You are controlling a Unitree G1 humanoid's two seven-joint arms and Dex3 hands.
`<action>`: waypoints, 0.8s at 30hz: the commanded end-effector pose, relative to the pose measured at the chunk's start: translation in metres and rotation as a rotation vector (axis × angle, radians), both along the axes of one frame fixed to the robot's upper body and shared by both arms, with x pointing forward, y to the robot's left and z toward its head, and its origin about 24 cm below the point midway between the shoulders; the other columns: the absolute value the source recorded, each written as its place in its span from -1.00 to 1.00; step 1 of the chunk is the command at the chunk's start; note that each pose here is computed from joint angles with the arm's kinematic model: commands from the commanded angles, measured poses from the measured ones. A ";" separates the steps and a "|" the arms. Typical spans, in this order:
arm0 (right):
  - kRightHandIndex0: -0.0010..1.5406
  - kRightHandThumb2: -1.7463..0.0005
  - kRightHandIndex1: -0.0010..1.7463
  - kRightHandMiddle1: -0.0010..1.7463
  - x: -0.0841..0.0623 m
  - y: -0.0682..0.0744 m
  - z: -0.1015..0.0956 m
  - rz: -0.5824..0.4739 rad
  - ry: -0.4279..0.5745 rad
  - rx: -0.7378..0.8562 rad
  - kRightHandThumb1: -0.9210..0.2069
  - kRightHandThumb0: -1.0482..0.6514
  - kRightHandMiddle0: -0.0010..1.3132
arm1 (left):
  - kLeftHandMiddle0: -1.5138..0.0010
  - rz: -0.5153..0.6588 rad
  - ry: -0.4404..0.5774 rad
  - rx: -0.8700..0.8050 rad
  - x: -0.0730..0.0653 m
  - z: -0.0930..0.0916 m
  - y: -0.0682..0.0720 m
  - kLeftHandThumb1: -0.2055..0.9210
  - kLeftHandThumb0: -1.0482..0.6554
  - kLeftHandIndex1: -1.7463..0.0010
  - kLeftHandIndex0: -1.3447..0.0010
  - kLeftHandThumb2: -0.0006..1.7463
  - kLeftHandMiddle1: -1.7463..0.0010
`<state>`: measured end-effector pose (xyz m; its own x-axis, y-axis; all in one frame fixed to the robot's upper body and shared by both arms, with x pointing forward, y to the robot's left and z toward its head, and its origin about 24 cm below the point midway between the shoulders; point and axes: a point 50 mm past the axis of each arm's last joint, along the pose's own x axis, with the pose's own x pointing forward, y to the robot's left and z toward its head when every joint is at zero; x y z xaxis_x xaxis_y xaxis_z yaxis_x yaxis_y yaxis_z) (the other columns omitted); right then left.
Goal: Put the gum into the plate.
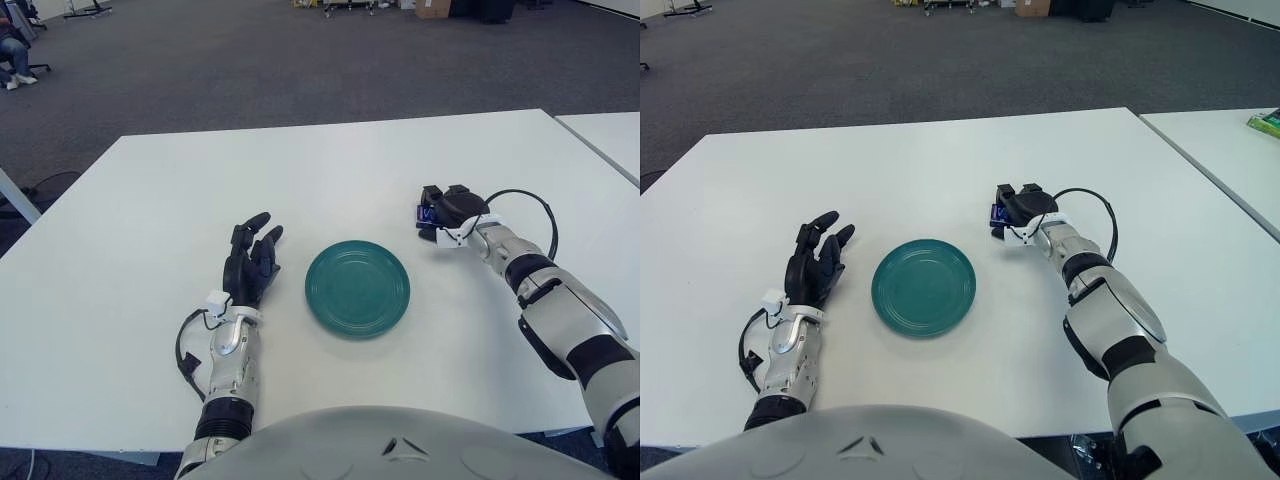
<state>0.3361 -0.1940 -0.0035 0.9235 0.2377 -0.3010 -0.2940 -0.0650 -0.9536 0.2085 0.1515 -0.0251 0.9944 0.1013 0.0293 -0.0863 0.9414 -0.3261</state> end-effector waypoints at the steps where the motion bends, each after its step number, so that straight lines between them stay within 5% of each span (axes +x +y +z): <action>1: 0.02 0.01 0.99 1.00 -0.050 -0.012 -0.056 -0.013 0.222 -0.066 -0.55 -0.23 -0.46 | 0.57 0.053 0.234 -0.102 -0.047 -0.047 -0.017 1.00 -0.58 -0.18 0.86 -0.31 0.17; 24: 0.17 -0.06 1.00 1.00 -0.048 -0.009 -0.054 -0.024 0.185 -0.043 -0.47 -0.24 -0.41 | 0.55 0.041 0.225 -0.116 -0.045 -0.045 -0.015 1.00 -0.61 -0.19 0.81 -0.34 0.11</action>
<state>0.3325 -0.1943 -0.0055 0.9389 0.2461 -0.2407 -0.2337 -0.0578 -0.9706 0.2082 0.1522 -0.0252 0.9949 0.0950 0.0324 -0.0791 0.9408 -0.3297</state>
